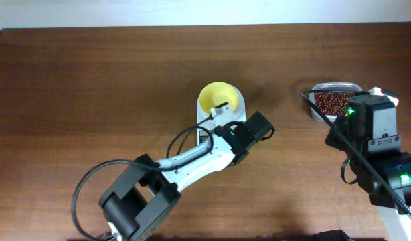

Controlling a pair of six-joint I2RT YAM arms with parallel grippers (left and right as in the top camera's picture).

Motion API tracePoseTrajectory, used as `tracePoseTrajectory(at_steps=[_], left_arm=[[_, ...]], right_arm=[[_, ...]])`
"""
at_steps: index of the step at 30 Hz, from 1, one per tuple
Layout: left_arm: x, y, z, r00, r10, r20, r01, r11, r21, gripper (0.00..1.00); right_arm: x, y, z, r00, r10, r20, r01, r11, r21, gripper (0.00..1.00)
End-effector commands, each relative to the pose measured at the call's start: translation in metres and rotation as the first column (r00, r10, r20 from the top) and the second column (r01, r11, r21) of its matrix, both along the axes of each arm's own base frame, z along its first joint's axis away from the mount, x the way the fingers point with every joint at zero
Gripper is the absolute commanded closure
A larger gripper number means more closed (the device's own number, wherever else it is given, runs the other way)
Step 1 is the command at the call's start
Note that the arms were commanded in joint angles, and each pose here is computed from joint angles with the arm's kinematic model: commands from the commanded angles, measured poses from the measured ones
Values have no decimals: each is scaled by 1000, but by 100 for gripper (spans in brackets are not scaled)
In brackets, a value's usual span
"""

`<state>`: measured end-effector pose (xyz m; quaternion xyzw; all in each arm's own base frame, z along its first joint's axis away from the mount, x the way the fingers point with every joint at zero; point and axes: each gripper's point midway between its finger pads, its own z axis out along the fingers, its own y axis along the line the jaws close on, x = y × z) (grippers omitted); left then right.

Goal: Scoop item into bowl and weigh 50g on scale

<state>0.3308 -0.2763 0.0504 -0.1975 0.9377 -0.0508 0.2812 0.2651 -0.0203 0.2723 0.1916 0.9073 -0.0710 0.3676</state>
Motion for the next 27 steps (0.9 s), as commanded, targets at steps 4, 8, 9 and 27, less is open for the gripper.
tracePoseTrajectory(at_steps=[4, 8, 9, 27], left_arm=[[-1, 8, 12, 1000, 15, 16, -15, 1000, 6, 100], [-3, 10, 11, 1000, 15, 7, -15, 1000, 16, 100], [-4, 11, 11, 1000, 15, 6, -15, 1000, 18, 100], [-5, 12, 10, 1000, -7, -2, 8, 999, 40, 100]], right_arm=[[1, -2, 9, 1000, -12, 24, 12, 1000, -4, 96], [1, -2, 8, 1000, -12, 24, 12, 1000, -4, 96], [1, -2, 9, 1000, -12, 24, 12, 1000, -4, 96], [1, -2, 9, 1000, -12, 26, 12, 1000, -4, 96]])
